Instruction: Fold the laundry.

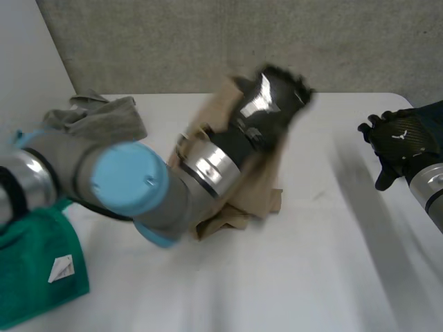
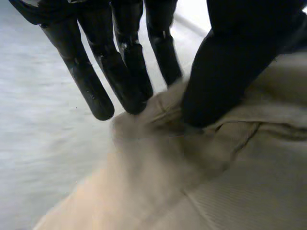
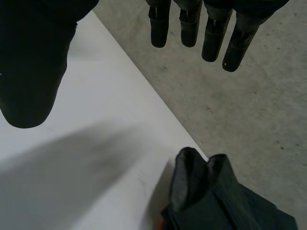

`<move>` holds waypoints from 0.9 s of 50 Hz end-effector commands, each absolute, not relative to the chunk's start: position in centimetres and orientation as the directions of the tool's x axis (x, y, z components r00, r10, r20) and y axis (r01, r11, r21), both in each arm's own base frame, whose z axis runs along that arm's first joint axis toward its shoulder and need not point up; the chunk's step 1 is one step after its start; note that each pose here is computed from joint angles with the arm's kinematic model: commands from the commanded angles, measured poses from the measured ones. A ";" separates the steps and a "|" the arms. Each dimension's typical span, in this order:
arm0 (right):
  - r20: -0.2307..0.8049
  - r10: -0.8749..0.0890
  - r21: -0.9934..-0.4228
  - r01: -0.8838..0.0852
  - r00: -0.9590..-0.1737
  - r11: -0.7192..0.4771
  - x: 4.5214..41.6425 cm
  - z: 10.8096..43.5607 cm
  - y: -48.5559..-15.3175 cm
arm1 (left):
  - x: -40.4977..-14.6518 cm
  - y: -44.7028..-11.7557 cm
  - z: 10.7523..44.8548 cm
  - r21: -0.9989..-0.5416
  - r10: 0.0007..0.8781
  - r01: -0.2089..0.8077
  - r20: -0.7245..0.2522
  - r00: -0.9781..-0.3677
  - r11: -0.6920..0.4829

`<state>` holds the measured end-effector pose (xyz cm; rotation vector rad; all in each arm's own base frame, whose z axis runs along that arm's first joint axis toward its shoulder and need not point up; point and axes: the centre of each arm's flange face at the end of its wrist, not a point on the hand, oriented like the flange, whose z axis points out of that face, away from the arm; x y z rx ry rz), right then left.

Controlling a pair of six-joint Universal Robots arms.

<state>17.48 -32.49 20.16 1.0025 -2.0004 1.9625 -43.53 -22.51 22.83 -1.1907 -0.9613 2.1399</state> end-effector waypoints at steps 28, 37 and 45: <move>0.300 -0.733 -0.839 -0.535 -0.611 0.102 21.8 21.7 -25.1 | -28.9 -19.4 19.2 -0.922 0.520 0.380 -0.289 -0.804 0.074; 0.283 -0.774 -0.842 -0.534 -0.566 0.082 25.5 17.7 -24.4 | -28.4 -20.7 15.9 -0.926 0.485 0.238 -0.069 -0.872 0.295; 0.347 -0.730 -0.842 -0.538 -0.589 0.034 27.0 15.1 -25.8 | -29.6 -22.7 14.6 -0.928 0.511 0.214 -0.030 -0.859 0.305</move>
